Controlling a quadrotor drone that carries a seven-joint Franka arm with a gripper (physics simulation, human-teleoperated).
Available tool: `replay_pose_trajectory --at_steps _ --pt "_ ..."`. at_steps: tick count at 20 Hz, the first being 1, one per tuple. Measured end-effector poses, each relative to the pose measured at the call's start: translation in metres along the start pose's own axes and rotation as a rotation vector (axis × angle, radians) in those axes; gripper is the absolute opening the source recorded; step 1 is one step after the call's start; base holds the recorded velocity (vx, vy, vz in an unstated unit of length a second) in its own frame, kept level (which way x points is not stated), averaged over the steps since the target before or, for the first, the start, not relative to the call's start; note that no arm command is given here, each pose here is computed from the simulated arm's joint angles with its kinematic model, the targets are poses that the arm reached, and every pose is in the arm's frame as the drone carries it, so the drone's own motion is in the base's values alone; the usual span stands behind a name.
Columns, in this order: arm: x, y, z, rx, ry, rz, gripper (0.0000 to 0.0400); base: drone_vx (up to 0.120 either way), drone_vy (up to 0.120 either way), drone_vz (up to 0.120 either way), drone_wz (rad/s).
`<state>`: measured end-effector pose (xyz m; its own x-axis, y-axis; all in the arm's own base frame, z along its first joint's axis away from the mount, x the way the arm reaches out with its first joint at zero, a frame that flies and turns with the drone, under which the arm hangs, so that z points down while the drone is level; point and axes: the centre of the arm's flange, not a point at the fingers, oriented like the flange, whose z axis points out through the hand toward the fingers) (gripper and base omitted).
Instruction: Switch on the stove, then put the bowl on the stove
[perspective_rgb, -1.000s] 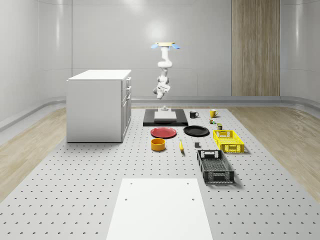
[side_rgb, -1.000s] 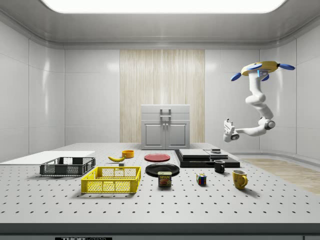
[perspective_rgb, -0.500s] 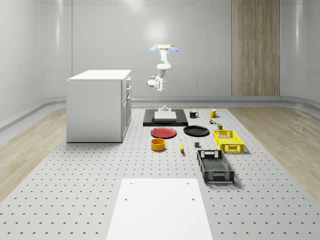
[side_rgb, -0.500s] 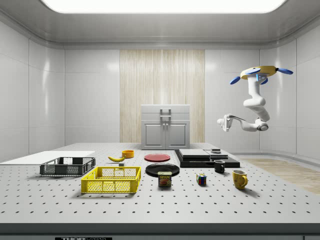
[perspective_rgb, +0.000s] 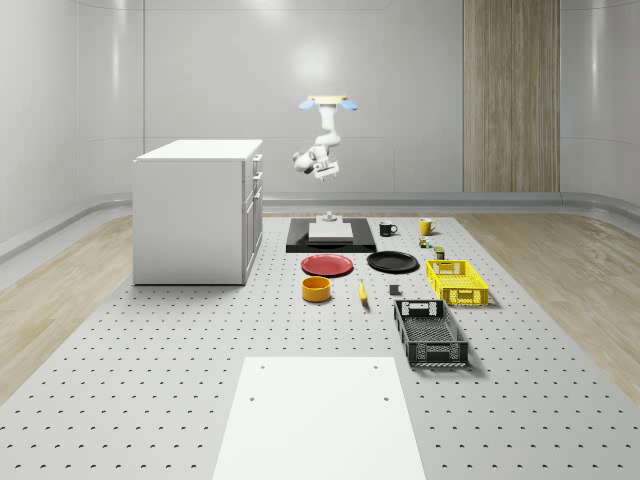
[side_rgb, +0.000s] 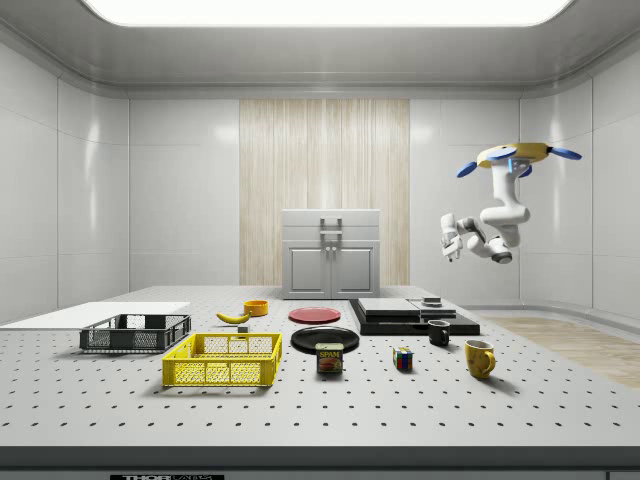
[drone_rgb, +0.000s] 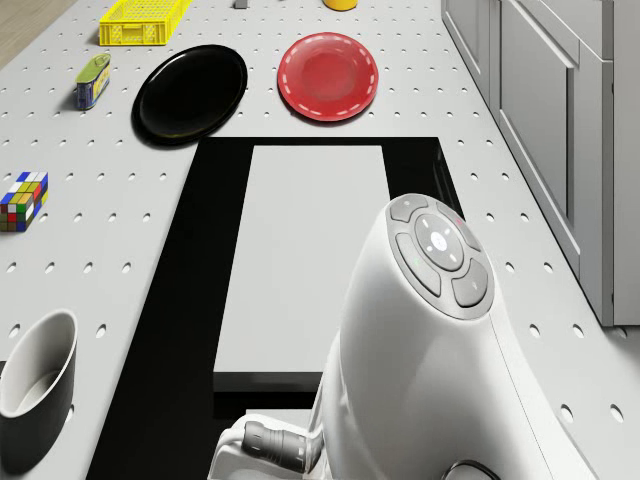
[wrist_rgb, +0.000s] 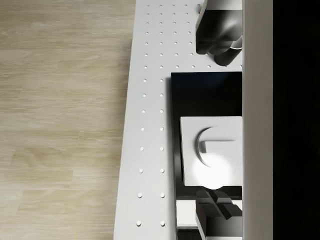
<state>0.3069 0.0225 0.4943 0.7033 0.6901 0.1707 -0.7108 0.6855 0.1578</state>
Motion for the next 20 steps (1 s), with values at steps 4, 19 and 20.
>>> replay_pose_trajectory --at_steps 4,19,20 --pt "-0.008 -0.008 0.000 -0.083 0.087 -0.003 0.0400 0.120 0.000 -0.120 0.000" --pt "-0.016 -0.016 0.002 -0.155 0.164 -0.005 0.0400 0.120 0.000 -0.120 0.000" --pt "-0.016 -0.016 0.002 -0.156 0.165 -0.005 0.0400 0.080 0.000 -0.120 0.000"
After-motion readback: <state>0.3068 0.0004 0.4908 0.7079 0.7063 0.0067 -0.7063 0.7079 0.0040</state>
